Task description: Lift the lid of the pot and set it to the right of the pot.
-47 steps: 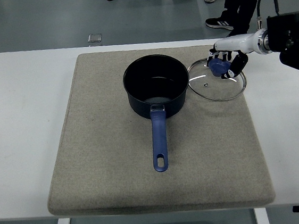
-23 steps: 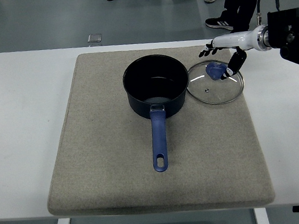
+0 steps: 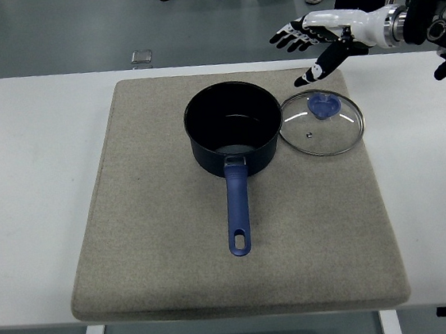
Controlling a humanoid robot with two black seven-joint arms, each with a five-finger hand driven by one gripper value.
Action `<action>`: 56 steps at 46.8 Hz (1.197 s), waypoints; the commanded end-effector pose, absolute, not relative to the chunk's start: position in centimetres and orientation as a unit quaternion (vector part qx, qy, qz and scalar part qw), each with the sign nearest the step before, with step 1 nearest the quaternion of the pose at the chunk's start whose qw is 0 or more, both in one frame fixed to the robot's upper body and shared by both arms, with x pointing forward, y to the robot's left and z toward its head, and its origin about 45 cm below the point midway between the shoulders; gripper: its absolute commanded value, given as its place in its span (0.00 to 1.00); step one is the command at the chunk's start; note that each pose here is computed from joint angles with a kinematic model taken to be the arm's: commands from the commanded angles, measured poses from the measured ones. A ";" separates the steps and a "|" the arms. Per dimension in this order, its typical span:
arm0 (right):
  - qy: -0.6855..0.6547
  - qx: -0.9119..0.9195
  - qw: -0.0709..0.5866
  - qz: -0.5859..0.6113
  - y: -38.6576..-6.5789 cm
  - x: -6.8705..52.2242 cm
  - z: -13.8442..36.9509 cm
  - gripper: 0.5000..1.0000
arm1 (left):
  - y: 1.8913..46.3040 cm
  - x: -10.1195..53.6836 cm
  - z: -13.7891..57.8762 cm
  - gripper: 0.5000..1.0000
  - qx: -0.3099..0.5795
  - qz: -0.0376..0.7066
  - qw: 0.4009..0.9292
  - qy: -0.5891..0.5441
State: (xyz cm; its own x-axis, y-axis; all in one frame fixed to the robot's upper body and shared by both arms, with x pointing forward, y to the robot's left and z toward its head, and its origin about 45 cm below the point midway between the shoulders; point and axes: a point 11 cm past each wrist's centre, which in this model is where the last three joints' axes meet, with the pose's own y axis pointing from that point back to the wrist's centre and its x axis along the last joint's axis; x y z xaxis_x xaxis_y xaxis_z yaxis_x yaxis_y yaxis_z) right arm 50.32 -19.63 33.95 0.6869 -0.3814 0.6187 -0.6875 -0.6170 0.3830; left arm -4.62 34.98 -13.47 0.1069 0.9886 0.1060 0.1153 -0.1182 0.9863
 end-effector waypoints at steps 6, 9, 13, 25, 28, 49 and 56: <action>-0.373 0.881 0.233 0.172 -20.3 51.2 35.3 0.79 | 35.0 -4.6 -13.5 1.00 0.581 0.470 0.464 0.475; -0.390 0.884 0.211 0.147 -20.7 51.3 35.1 0.79 | 35.0 -4.6 -13.5 1.00 0.581 0.471 0.464 0.475; -0.408 0.888 0.183 0.111 -20.9 51.4 34.7 0.79 | 35.0 -4.6 -13.5 1.00 0.581 0.471 0.464 0.475; -0.457 0.885 0.092 -0.003 -21.5 51.4 33.0 0.79 | 35.0 -4.6 -13.5 1.00 0.581 0.471 0.464 0.475; -0.468 0.880 0.073 -0.025 -21.5 51.5 32.6 0.79 | 35.0 -4.6 -13.5 1.00 0.581 0.470 0.464 0.475; -0.490 0.859 -0.027 -0.144 -21.3 51.2 30.4 0.79 | 35.0 -4.6 -13.5 1.00 0.581 0.471 0.464 0.475; -0.503 0.843 -0.050 -0.185 -21.5 51.0 28.9 0.79 | 35.0 -4.6 -13.5 1.00 0.581 0.471 0.464 0.475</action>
State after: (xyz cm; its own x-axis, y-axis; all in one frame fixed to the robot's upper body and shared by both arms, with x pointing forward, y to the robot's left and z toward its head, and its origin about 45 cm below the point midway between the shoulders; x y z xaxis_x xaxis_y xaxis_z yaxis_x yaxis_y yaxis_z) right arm 51.03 -21.21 29.43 0.4520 -0.8292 -0.3289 -0.8568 -0.5061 0.0984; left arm -4.61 34.98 -13.47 0.1070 0.9886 0.1060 0.1151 -0.1182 0.9863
